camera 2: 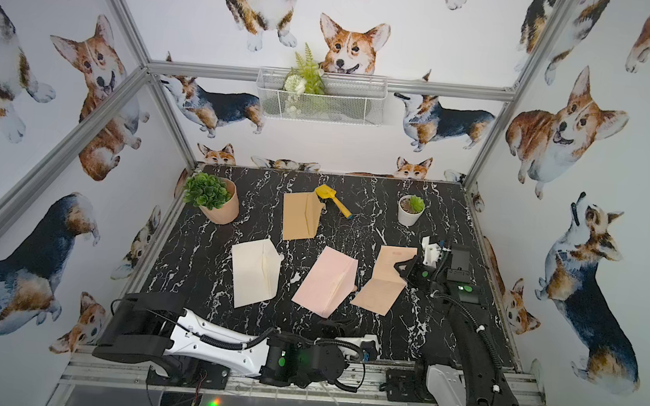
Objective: Take the letter paper out of the envelope
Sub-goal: Place the letter paper at the center of the board.
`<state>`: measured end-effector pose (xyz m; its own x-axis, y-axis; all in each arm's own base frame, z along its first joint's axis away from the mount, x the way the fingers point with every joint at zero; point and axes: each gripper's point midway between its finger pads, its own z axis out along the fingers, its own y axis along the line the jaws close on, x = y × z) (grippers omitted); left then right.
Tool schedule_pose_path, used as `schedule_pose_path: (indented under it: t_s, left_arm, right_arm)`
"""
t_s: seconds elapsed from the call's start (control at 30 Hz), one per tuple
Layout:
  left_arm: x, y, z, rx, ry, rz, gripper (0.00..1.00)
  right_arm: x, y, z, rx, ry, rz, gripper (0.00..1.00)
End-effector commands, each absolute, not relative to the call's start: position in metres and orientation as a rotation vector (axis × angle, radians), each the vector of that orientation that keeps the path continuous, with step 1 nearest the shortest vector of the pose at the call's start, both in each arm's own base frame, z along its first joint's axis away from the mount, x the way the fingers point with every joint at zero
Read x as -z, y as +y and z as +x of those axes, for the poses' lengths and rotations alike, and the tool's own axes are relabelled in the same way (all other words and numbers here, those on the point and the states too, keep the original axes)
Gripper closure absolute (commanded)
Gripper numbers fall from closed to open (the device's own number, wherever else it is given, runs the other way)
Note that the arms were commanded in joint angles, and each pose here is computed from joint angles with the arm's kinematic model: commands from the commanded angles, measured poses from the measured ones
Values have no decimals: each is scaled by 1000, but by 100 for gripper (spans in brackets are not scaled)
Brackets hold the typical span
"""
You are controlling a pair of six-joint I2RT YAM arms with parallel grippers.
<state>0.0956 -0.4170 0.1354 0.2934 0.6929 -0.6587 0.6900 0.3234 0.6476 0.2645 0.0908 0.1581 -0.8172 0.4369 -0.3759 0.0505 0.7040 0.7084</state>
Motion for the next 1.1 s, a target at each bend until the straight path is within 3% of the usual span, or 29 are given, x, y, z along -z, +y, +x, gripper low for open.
schedule_pose_path:
  t_s: [0.0,0.17,0.43,0.57,0.8,1.07]
  left_arm:
    - [-155,-410,106,-14,1403,1259,67]
    - [-175,-384,138,58,1536,1149,58]
    - [-200,-304,219,341,1780,798,55]
    - [-209,-281,233,371,1783,733,54]
    - [-187,-280,237,421,1795,731,54]
    - [-160,-282,239,394,1771,769,54]
  right_arm:
    - [-154,76,285,-838,2338,349,100]
    - [-148,79,312,-920,2356,374,100]
    - [-151,59,362,-795,2163,389,100]
    - [-146,51,383,-767,2045,401,100]
    - [-105,74,424,-936,2068,419,100]
    - [-51,90,447,-698,2314,362,100]
